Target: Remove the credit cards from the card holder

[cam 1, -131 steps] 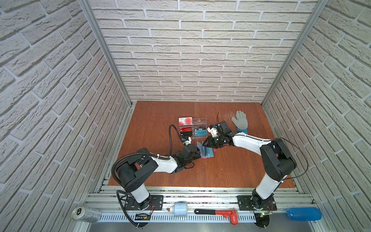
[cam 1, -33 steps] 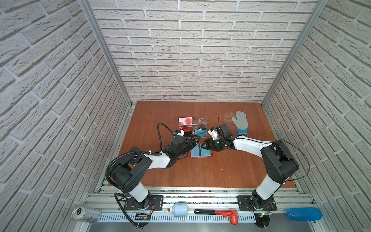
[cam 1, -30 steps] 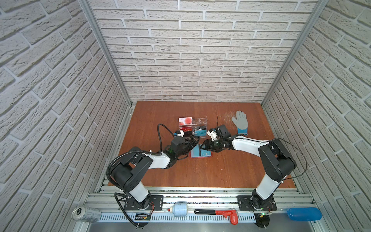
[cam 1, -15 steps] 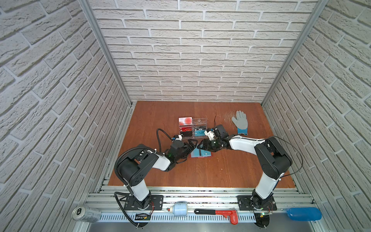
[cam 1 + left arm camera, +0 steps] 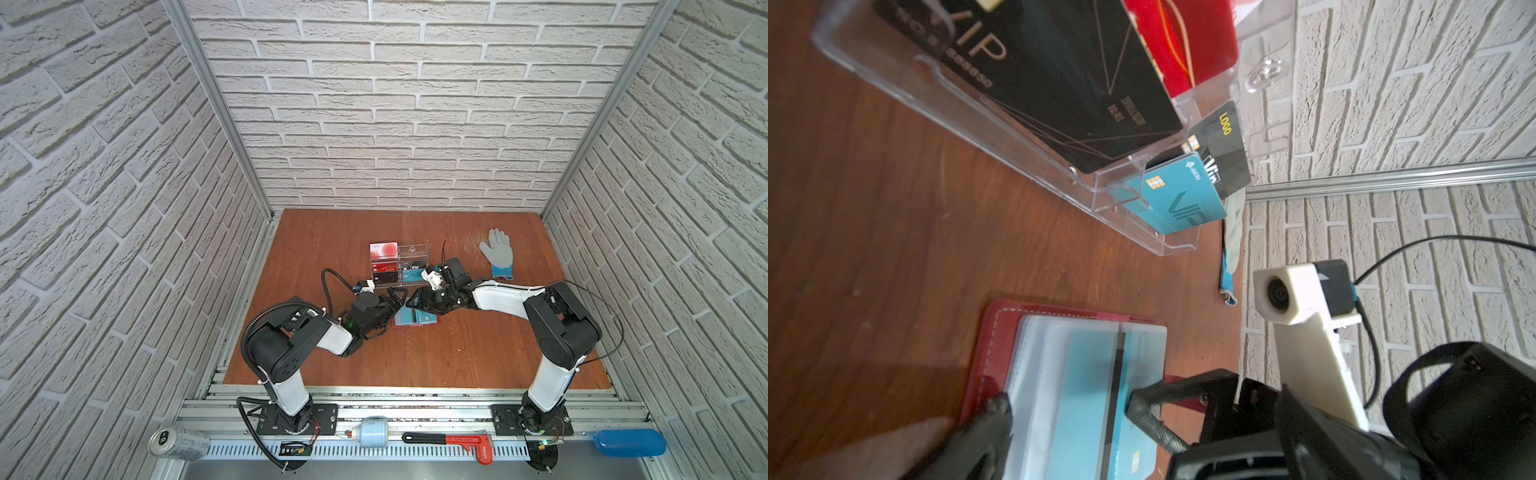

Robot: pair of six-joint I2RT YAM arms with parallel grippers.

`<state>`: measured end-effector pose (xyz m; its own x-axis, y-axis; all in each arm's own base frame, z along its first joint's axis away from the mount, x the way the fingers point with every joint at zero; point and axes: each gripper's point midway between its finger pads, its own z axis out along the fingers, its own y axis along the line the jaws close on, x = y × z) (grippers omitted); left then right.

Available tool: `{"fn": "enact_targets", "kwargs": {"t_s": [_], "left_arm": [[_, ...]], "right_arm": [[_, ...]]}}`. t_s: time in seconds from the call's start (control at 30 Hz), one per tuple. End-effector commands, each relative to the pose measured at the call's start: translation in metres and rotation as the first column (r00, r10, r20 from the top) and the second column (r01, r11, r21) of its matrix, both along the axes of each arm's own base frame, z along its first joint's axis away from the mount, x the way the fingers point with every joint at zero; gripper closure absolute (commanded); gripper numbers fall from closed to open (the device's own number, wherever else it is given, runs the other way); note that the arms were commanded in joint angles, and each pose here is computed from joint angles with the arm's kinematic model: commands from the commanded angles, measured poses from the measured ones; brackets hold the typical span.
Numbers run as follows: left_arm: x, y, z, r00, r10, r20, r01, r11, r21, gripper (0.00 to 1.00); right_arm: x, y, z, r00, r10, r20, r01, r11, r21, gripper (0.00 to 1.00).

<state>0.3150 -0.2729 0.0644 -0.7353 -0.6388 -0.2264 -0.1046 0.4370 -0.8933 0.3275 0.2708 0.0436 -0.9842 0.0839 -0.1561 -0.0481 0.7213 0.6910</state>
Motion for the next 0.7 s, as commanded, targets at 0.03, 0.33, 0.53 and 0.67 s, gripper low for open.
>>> {"fn": "enact_targets", "kwargs": {"t_s": [0.03,0.33,0.53,0.67], "left_arm": [[-0.002,0.013,-0.016,0.999,0.035,-0.031,-0.034,0.999,0.034,0.02],[0.001,0.005,-0.024,0.998,0.029,-0.060,-0.032,0.998,-0.052,0.02],[-0.007,0.014,-0.030,0.996,0.044,-0.079,-0.049,0.997,-0.055,0.02],[-0.013,0.021,-0.033,0.994,0.057,-0.097,-0.060,0.998,-0.031,0.02]], "right_arm": [[-0.006,0.001,-0.018,0.998,-0.018,-0.065,0.017,1.000,-0.002,0.33],[-0.008,-0.003,-0.007,0.996,-0.053,-0.071,0.053,0.999,-0.002,0.33],[-0.010,-0.007,-0.007,0.993,-0.091,-0.071,0.091,0.996,0.001,0.32],[-0.011,-0.004,-0.013,0.993,-0.088,-0.075,0.090,0.995,0.032,0.32]]}}
